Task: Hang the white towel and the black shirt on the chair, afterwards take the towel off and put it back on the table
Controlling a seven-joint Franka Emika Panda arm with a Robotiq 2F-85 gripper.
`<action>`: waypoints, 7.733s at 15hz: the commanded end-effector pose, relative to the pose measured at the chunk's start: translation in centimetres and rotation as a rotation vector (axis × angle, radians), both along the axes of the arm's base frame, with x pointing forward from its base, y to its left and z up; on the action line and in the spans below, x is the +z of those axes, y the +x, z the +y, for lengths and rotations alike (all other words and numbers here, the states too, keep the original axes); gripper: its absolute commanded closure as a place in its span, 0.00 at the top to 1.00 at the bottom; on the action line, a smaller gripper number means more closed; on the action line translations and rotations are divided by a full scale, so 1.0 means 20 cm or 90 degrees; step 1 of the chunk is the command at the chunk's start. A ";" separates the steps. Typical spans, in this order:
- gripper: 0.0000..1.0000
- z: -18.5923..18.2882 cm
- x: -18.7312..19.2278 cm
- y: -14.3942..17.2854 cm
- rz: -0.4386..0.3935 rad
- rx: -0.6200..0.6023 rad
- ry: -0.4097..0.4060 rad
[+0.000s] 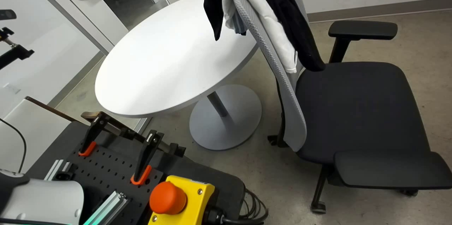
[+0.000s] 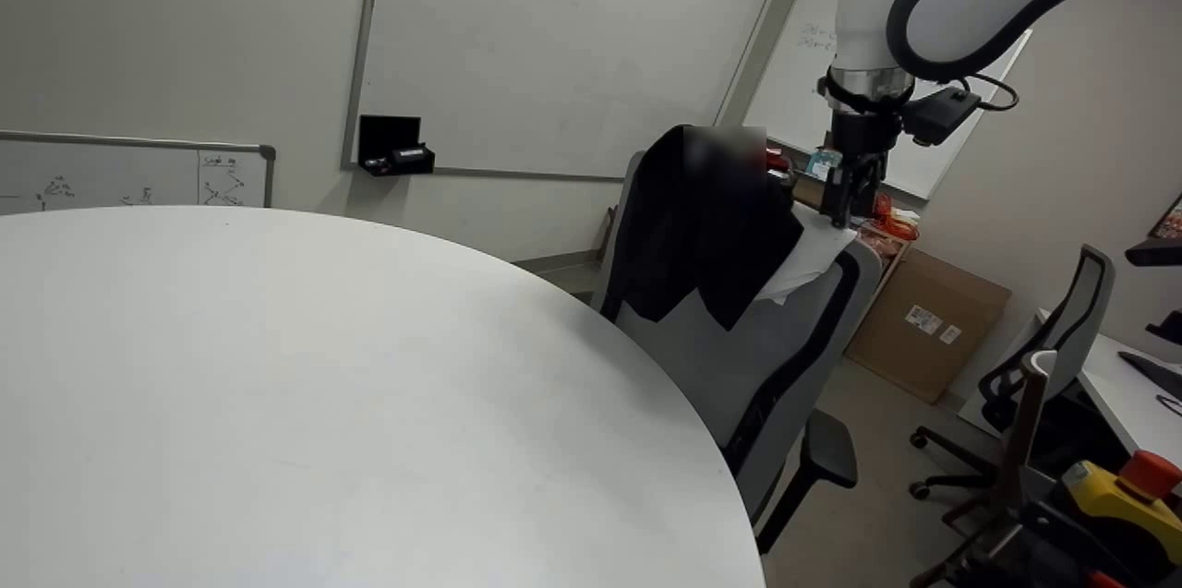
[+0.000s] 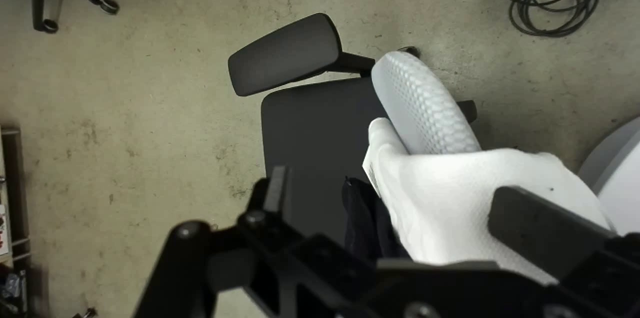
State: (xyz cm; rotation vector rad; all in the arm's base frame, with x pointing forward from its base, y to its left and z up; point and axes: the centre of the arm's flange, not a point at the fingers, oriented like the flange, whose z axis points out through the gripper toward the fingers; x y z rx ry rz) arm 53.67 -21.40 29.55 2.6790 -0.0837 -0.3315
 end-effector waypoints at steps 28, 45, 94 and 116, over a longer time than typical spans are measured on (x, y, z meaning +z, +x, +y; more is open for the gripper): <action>0.05 0.05 0.00 0.08 0.105 0.109 0.140; 0.05 0.03 0.11 0.08 0.084 0.109 0.158; 0.00 0.19 0.08 0.10 0.086 0.145 0.157; 0.36 0.16 0.04 0.09 0.095 0.140 0.130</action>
